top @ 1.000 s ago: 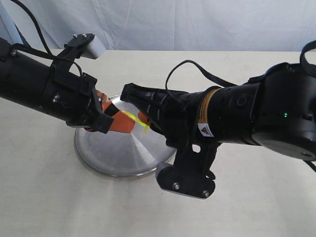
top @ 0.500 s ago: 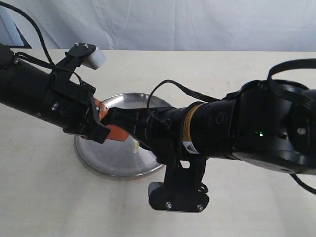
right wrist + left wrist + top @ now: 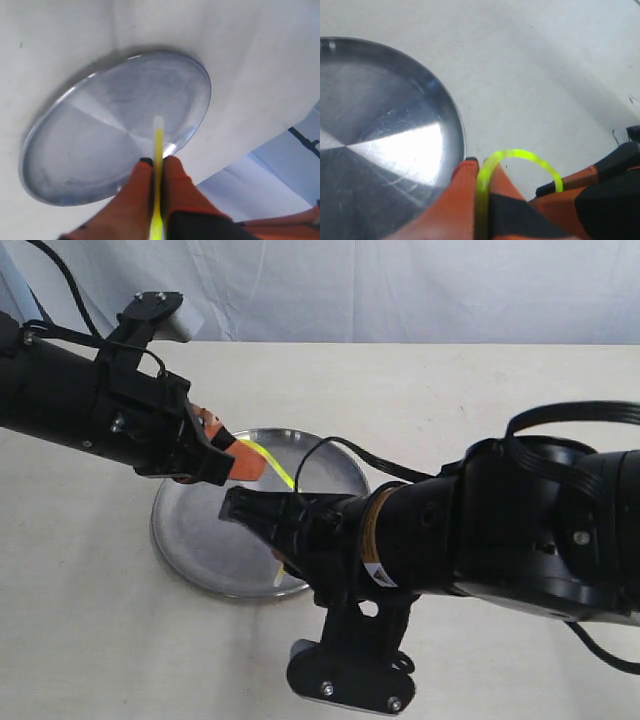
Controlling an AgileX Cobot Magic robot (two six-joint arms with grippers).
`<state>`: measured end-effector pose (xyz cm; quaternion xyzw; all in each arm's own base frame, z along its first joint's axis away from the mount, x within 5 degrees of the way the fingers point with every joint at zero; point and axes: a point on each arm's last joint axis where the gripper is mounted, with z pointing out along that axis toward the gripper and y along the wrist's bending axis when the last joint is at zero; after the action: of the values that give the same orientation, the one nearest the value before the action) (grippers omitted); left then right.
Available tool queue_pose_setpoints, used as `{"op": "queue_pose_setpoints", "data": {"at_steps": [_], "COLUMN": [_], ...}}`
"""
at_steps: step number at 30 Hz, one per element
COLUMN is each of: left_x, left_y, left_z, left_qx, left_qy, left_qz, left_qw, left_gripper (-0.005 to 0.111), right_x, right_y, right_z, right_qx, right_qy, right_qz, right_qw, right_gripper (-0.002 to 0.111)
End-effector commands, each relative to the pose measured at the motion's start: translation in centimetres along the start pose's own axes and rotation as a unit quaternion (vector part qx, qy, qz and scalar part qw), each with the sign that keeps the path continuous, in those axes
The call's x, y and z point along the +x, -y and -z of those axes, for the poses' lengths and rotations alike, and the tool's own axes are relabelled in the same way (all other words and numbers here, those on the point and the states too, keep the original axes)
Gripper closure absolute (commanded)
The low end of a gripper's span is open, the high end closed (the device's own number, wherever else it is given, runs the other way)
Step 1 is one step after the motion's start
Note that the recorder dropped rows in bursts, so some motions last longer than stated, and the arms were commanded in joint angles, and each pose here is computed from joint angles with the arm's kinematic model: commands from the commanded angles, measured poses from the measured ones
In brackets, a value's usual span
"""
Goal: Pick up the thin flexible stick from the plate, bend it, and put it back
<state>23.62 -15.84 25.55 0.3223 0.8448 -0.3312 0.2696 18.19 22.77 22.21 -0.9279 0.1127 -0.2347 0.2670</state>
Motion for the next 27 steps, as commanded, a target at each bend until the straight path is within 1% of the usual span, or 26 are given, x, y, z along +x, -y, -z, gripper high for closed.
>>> {"op": "queue_pose_setpoints", "data": {"at_steps": [1, 3, 6, 10, 12, 15, 17, 19, 21, 23, 24, 26, 27], "left_x": [-0.8, -0.6, -0.3, -0.1, -0.1, -0.1, -0.1, -0.1, -0.1, -0.1, -0.1, 0.0, 0.0], "left_y": [-0.8, -1.4, -2.2, -2.4, -2.5, -2.5, -2.5, -2.5, -2.5, -2.5, -2.5, -2.4, -2.4], "left_z": [0.6, 0.7, 0.8, 0.9, 0.9, 0.9, 0.9, 0.9, 0.9, 0.9, 0.9, 0.9, 0.9], "left_qx": [-0.056, -0.088, -0.133, -0.147, -0.149, -0.149, -0.149, -0.149, -0.149, -0.149, -0.149, -0.148, -0.147], "left_qy": [0.028, 0.018, 0.002, -0.009, -0.008, -0.008, -0.008, -0.008, -0.008, -0.008, -0.008, -0.01, -0.011], "left_qz": [0.019, 0.02, 0.026, 0.029, 0.029, 0.029, 0.029, 0.029, 0.031, 0.031, 0.031, 0.03, 0.03], "left_qw": [0.998, 0.996, 0.991, 0.989, 0.988, 0.988, 0.988, 0.988, 0.988, 0.988, 0.988, 0.988, 0.989], "left_gripper": [0.106, 0.106, 0.106, 0.106, 0.106, 0.106, 0.106, 0.106, 0.106, 0.106, 0.106, 0.106, 0.106], "right_x": [-0.6, -0.5, -0.5, -0.5, -0.5, -0.5, -0.5, -0.5, -0.5, -0.5, -0.5, -0.5, -0.5], "right_y": [-0.1, 0.0, 0.1, 0.1, 0.1, 0.1, 0.1, 0.1, 0.1, 0.1, 0.0, 0.0, 0.0], "right_z": [-0.2, -0.2, -0.1, -0.1, -0.1, -0.1, -0.1, -0.1, -0.1, -0.1, -0.1, -0.1, -0.1], "right_qx": [0.003, 0.007, 0.013, 0.012, 0.011, 0.01, 0.011, 0.01, 0.009, 0.008, 0.007, 0.004, 0.002], "right_qy": [0.011, 0.011, 0.012, 0.013, 0.014, 0.015, 0.016, 0.017, 0.017, 0.016, 0.016, 0.015, 0.014], "right_qz": [-0.093, -0.138, -0.173, -0.219, -0.264, -0.341, -0.397, -0.455, -0.5, -0.531, -0.543, -0.566, -0.577], "right_qw": [0.996, 0.99, 0.985, 0.976, 0.964, 0.94, 0.918, 0.89, 0.866, 0.847, 0.839, 0.824, 0.816], "right_gripper": [0.108, 0.108, 0.108, 0.108, 0.108, 0.108, 0.108, 0.108, 0.107, 0.102, 0.095, 0.079, 0.067]}}
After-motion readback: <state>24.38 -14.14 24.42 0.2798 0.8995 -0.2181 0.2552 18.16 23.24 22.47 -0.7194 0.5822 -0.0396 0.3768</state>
